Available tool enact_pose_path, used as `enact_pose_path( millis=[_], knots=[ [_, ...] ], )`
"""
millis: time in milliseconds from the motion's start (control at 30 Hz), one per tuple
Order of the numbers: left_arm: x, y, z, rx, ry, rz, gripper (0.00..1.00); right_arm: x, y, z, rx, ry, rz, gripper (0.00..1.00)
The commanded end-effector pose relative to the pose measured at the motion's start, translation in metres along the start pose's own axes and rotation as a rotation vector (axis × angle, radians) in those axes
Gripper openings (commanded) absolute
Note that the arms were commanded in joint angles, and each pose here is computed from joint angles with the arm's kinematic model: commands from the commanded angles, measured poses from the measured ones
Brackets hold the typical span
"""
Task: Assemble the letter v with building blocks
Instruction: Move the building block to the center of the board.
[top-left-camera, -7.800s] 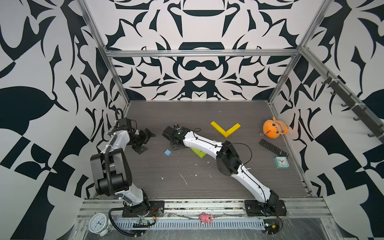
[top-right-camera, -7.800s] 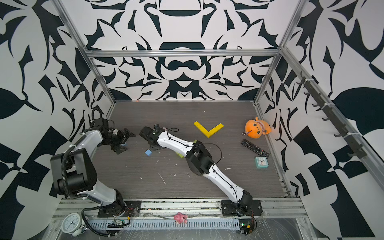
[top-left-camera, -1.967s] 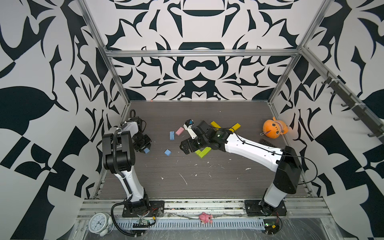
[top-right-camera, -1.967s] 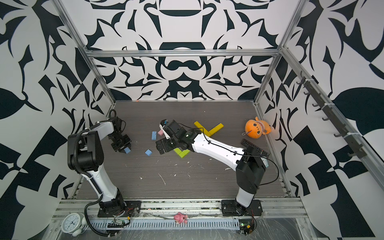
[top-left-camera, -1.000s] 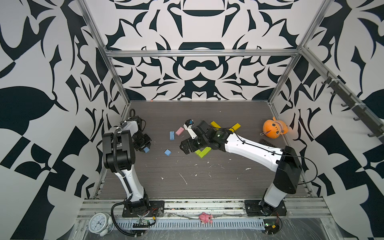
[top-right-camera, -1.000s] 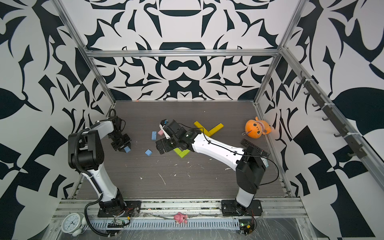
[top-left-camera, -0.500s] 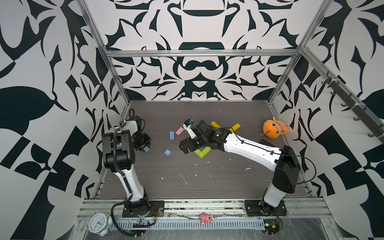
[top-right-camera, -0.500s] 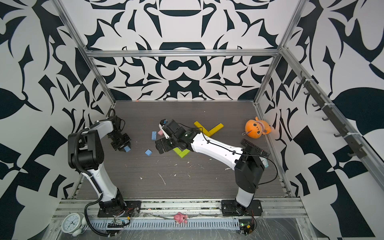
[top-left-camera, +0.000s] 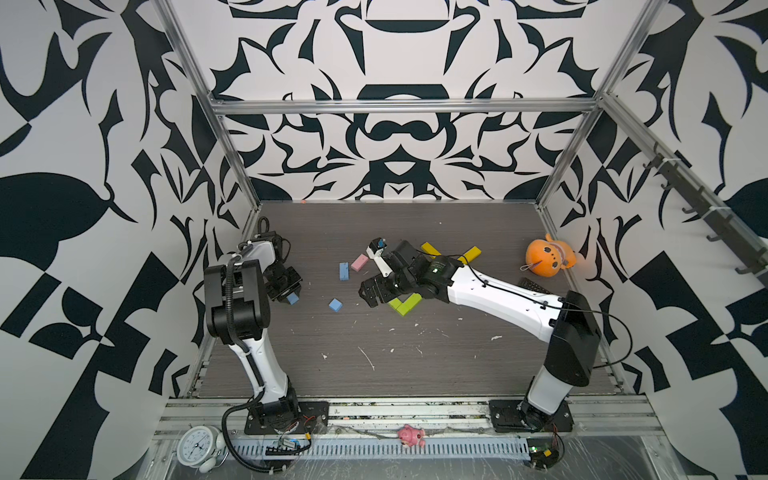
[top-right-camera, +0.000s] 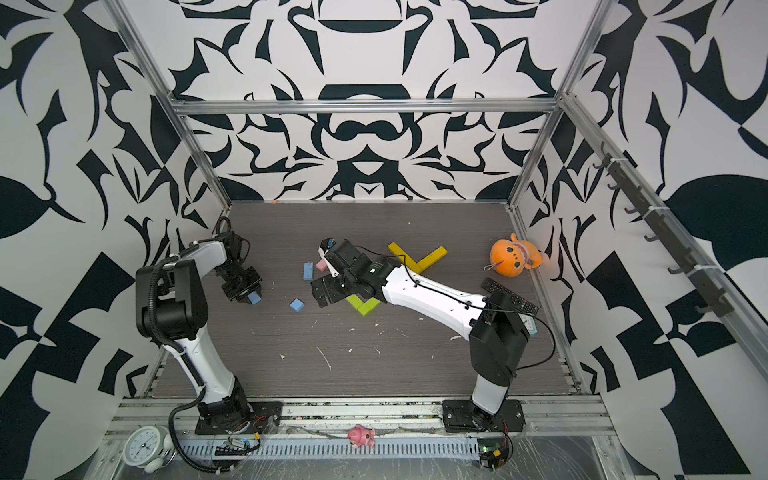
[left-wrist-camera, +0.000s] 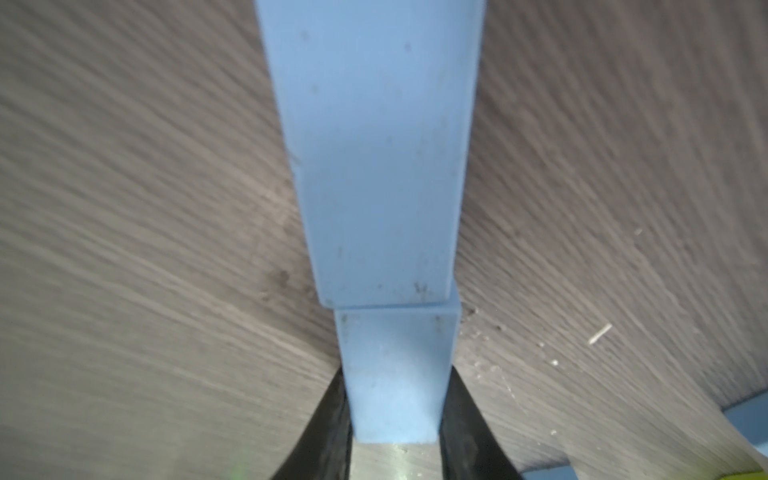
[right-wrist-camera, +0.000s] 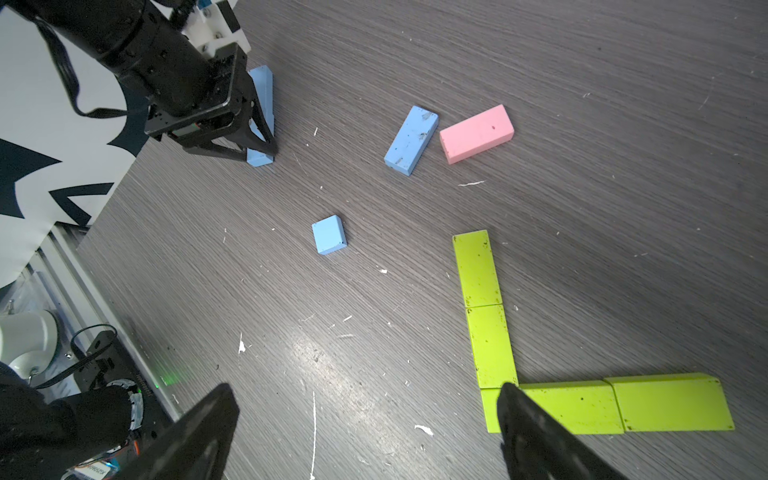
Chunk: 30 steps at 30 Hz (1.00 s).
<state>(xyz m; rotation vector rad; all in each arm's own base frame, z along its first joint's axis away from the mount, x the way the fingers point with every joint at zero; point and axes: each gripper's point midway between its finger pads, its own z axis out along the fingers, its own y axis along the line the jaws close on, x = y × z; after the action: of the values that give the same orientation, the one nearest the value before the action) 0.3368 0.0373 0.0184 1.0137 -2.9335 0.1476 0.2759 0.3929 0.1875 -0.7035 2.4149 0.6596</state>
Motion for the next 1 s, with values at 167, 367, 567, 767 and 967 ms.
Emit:
enact_pose_path(
  millis=[167, 367, 567, 767, 967],
  knots=[
    [0.0017, 0.0172, 0.0152, -0.063, 0.031, -0.004, 0.37, -0.02, 0.0084, -0.0119, -0.015, -0.067, 0.005, 0.99],
    [0.0006, 0.0159, 0.0149, -0.049, 0.032, -0.015, 0.37, -0.0187, 0.0078, -0.0114, -0.011, -0.064, 0.004, 0.99],
    [-0.0003, 0.0181, 0.0148, -0.043, 0.029, -0.024, 0.37, -0.0195, 0.0082, -0.0118, -0.013, -0.066, 0.005, 0.99],
    [-0.0021, 0.0141, 0.0156, -0.023, 0.032, -0.036, 0.38, -0.0198, 0.0088, -0.013, -0.014, -0.067, 0.004, 0.99],
    [-0.0032, 0.0099, 0.0117, 0.001, 0.024, -0.043, 0.45, -0.0213, 0.0089, -0.0136, -0.014, -0.07, 0.003, 0.99]
  ],
)
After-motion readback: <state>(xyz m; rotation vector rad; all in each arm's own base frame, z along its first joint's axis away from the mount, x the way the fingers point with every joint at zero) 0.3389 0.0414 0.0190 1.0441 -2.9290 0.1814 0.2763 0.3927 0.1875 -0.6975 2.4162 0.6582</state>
